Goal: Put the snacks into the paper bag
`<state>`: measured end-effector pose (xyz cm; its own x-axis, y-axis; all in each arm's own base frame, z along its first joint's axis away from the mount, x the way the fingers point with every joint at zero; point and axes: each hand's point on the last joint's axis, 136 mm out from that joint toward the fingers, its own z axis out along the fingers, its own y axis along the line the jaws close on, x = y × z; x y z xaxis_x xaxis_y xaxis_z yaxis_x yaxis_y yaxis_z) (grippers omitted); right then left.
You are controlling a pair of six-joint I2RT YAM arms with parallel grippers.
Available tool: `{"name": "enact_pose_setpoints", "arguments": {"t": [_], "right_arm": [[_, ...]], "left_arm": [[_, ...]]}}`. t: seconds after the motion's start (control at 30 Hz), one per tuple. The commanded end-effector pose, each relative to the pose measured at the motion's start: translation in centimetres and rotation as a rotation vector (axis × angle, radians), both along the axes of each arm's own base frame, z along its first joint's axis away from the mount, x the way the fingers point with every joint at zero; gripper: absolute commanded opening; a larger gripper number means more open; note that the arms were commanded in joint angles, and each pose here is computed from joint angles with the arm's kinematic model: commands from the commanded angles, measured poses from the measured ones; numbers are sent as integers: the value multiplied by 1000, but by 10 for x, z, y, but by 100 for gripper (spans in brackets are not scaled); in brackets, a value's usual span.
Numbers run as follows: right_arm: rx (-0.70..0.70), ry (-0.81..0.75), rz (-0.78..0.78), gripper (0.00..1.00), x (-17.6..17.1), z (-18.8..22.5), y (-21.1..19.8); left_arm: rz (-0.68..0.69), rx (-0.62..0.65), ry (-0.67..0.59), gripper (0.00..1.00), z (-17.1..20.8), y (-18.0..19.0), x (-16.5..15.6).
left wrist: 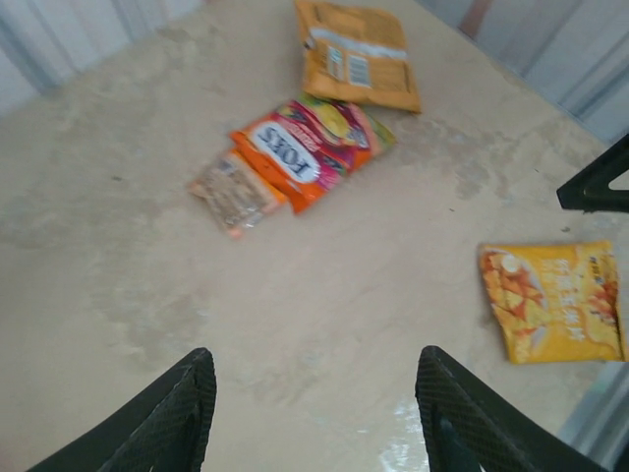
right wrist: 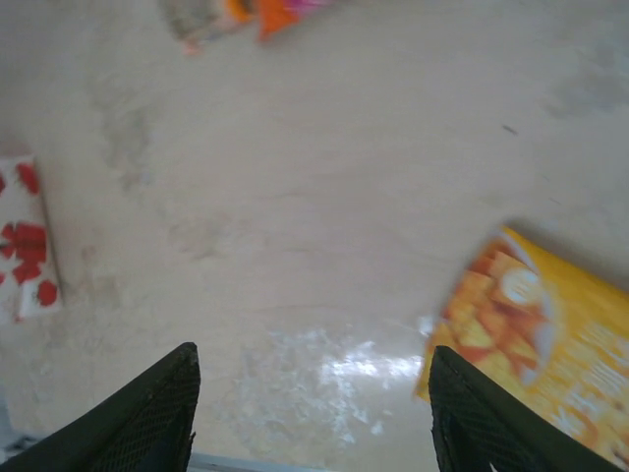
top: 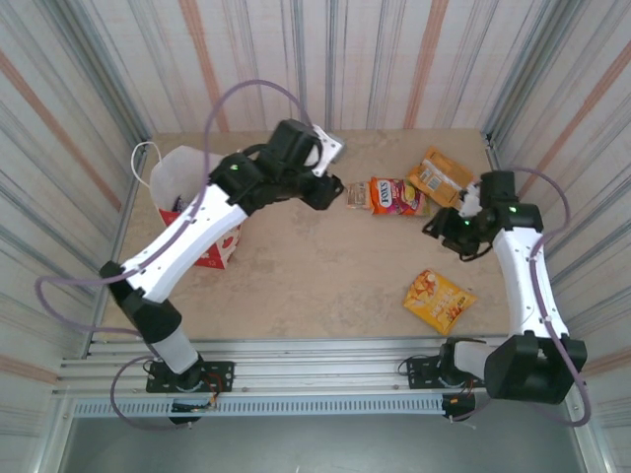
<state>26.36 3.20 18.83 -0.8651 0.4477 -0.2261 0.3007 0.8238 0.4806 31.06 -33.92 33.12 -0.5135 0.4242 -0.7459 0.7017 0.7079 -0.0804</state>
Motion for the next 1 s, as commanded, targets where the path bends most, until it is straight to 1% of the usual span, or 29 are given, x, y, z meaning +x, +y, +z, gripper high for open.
{"name": "enact_pose_setpoints", "arguments": {"t": [0.0,0.13,0.2,0.27,0.43,0.57,0.67,0.97], "right_arm": [[91,155,-108,67,-42,-23,-12],[115,255,-319,76,-65,-47,-43],[81,308,-453,80,-76,-59,-61],[6,386,-616,81,-93,-71,-80],[-24,464,-706,85,-103,-90,-88],[-15,508,-749,88,-106,-112,-88],[41,516,-741,88,-102,-125,-79],[149,445,-623,82,-75,-129,-28]], "left_arm": [[-37,-55,51,58,-4,-34,-14],[-64,-73,168,58,-33,-61,-23],[-77,-72,199,58,-42,-68,-25],[-80,-60,215,58,-50,-71,-26],[-80,-44,227,59,-62,-71,-25],[-89,-47,239,59,-68,-73,-27],[-91,-49,254,59,-72,-73,-29],[-94,-49,284,59,-78,-72,-34]]}}
